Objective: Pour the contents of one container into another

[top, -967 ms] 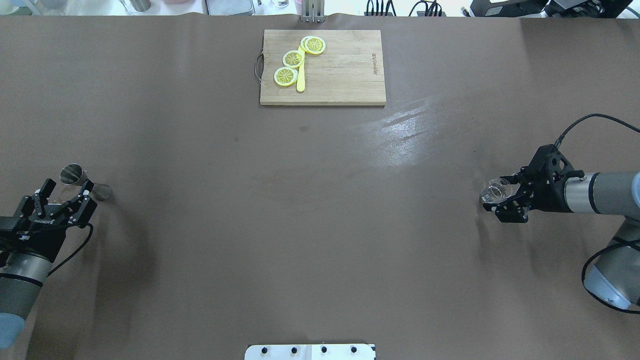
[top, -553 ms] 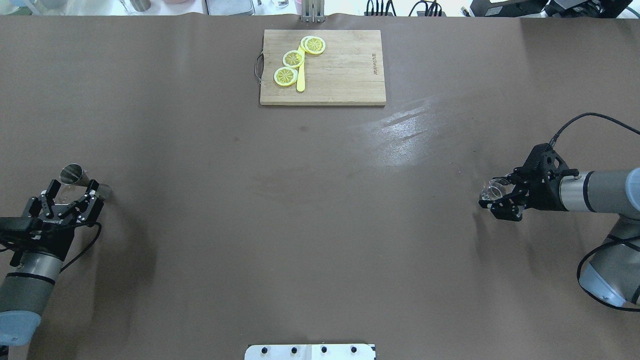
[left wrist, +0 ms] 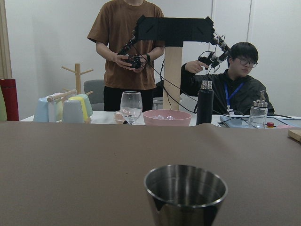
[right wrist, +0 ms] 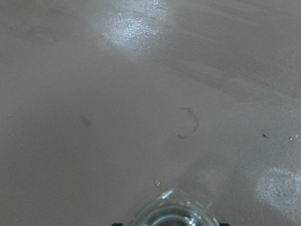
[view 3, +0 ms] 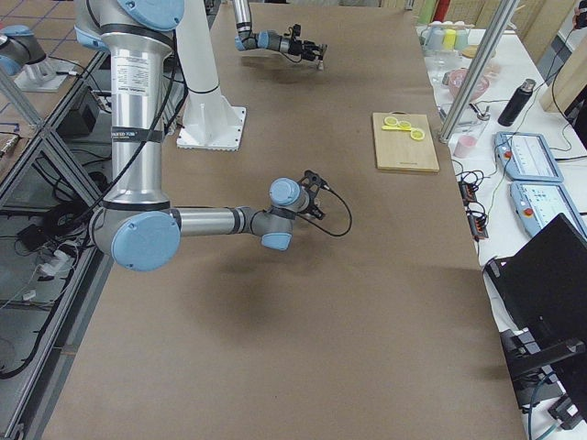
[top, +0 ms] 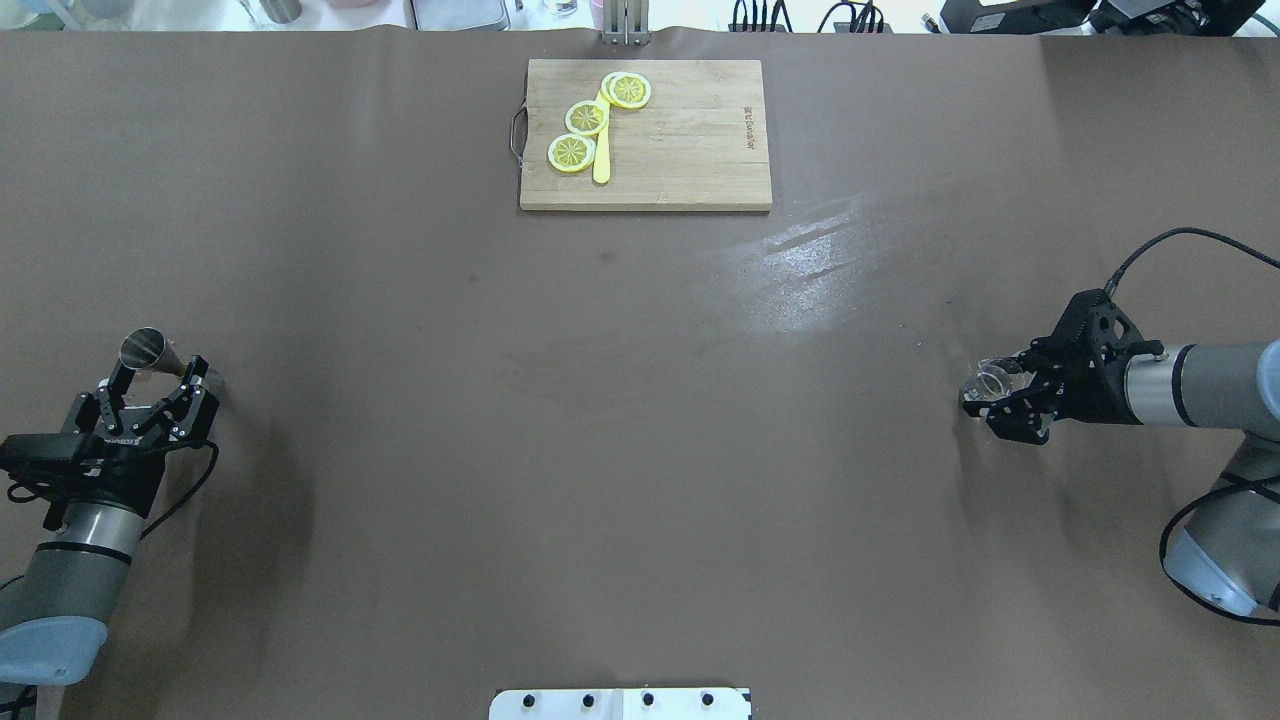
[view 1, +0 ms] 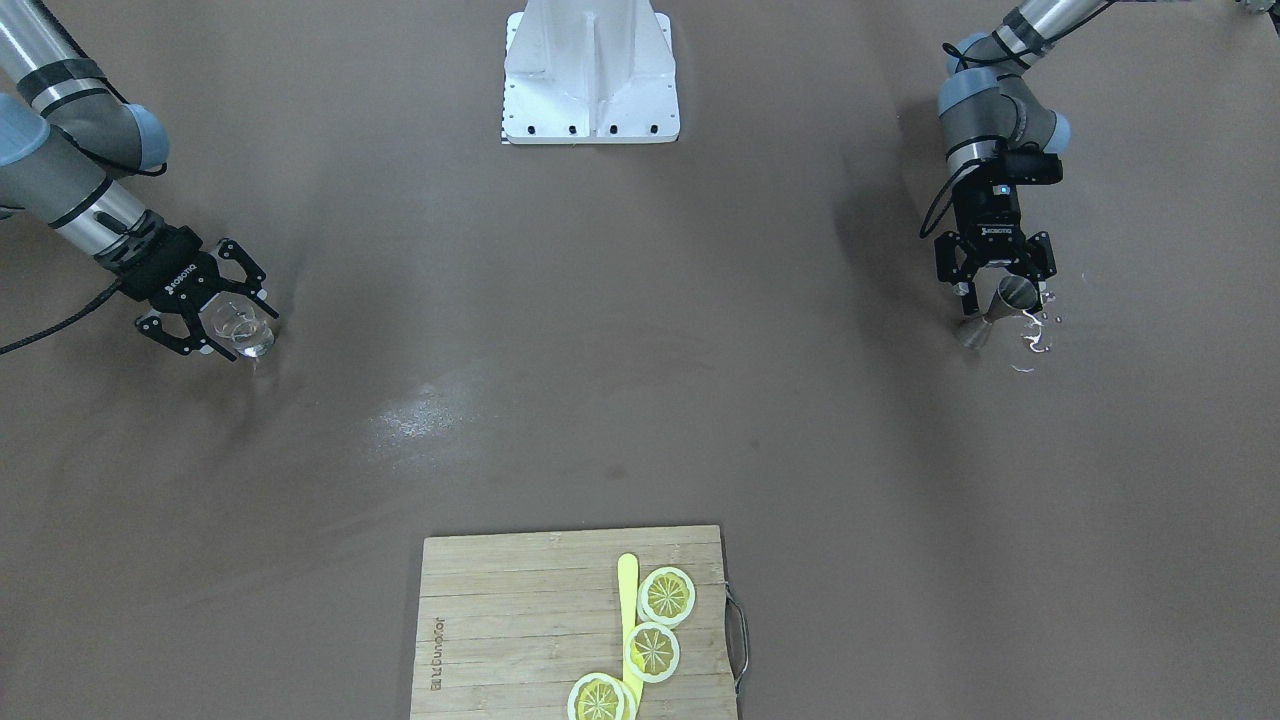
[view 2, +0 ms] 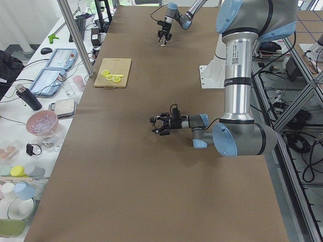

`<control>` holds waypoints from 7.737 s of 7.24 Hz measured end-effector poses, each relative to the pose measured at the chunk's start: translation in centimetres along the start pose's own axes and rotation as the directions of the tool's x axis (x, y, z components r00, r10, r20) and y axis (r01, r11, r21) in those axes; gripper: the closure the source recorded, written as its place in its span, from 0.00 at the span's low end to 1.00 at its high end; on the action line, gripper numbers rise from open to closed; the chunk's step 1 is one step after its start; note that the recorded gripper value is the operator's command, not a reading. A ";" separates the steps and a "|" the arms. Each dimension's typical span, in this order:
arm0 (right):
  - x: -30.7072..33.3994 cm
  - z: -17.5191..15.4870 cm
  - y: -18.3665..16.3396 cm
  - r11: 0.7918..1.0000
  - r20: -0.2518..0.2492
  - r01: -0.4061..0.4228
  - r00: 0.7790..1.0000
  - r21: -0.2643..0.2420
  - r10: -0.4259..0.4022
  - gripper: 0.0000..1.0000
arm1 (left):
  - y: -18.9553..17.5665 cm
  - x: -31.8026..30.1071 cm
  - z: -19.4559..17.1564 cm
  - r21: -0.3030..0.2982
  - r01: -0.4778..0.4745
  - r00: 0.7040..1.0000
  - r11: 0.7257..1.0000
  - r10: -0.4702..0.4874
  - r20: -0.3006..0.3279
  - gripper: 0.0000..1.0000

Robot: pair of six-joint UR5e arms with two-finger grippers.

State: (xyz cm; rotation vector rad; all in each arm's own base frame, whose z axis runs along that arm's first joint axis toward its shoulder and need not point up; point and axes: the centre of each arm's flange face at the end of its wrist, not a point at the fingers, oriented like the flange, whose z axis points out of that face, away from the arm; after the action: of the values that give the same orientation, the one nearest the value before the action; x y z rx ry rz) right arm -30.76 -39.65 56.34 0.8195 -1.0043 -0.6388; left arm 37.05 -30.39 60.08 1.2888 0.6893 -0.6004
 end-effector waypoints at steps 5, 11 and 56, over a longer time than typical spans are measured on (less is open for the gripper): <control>0.0 -0.1 -0.1 1.000 0.001 0.007 1.000 0.002 -0.007 1.00 | 0.7 0.9 0.9 0.005 -0.005 1.000 1.000 0.005 0.011 0.27; 1.8 -2.3 -1.6 0.989 0.048 0.145 0.988 0.006 -0.145 1.00 | 0.8 0.8 1.2 0.008 -0.021 1.000 1.000 0.021 0.022 1.00; -10.3 -2.9 -32.9 0.878 0.293 0.448 0.873 -0.166 -0.390 1.00 | -14.5 46.4 14.2 0.197 -0.499 0.123 0.844 0.293 -0.948 1.00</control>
State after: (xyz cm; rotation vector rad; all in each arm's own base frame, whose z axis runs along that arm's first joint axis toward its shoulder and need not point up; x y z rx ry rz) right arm -35.43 -48.79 23.30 0.7683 -0.9593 -1.2416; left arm 58.78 -47.95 17.83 1.5226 1.2970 0.8976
